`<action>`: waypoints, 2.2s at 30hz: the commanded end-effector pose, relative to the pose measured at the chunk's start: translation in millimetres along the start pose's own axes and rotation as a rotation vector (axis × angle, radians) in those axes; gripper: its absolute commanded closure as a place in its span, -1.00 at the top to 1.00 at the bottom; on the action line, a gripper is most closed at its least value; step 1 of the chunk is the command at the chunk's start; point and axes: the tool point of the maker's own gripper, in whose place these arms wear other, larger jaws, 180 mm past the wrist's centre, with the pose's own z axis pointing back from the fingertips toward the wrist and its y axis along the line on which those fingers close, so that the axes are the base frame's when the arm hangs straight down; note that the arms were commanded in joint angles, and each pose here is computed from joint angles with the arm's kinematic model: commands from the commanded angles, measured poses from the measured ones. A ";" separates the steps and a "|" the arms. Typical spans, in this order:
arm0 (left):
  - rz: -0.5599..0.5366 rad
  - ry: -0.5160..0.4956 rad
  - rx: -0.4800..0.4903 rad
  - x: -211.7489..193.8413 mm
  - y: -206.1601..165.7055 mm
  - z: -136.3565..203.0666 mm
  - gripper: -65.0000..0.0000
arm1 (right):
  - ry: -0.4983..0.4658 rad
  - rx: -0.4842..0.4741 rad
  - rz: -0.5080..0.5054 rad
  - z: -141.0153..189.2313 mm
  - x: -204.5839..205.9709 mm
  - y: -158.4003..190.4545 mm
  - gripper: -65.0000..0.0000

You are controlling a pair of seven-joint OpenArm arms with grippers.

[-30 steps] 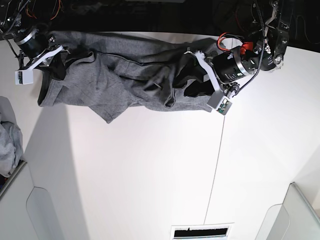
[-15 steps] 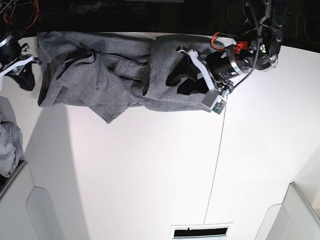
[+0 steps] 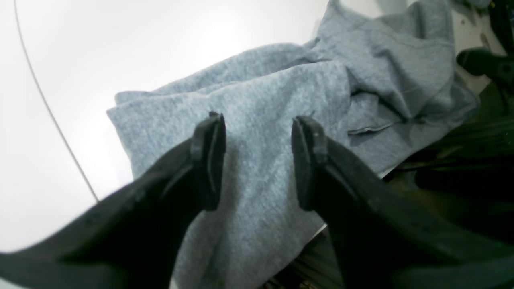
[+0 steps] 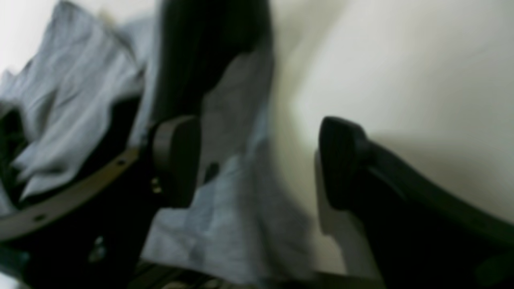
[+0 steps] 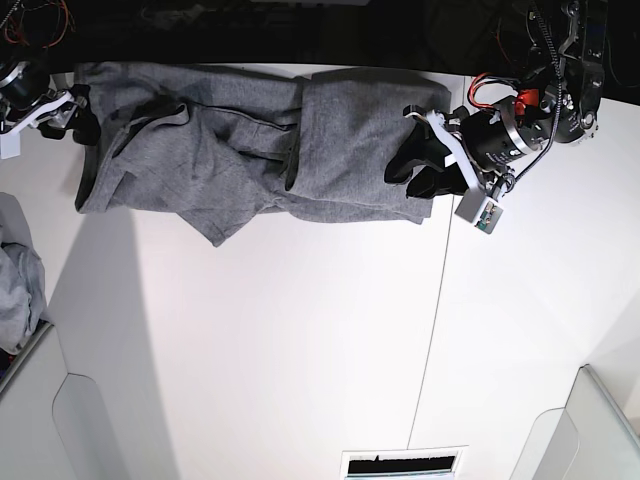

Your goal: Layout the t-shirt on the table in an organized manner, then fold the t-shirt properly

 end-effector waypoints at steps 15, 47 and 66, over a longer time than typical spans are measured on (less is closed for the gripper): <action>-0.010 -0.037 -0.015 9.4 -3.2 2.7 -0.10 | -0.019 0.152 -0.092 -3.2 20.6 24.7 0.38; -0.034 -0.050 -0.081 11.6 -15.1 3.4 -0.10 | -0.067 0.074 -0.038 -7.6 24.3 19.1 -0.10; -0.034 -0.063 -0.081 13.8 -15.1 3.5 -0.10 | -0.198 0.235 0.015 12.3 72.6 82.0 -1.00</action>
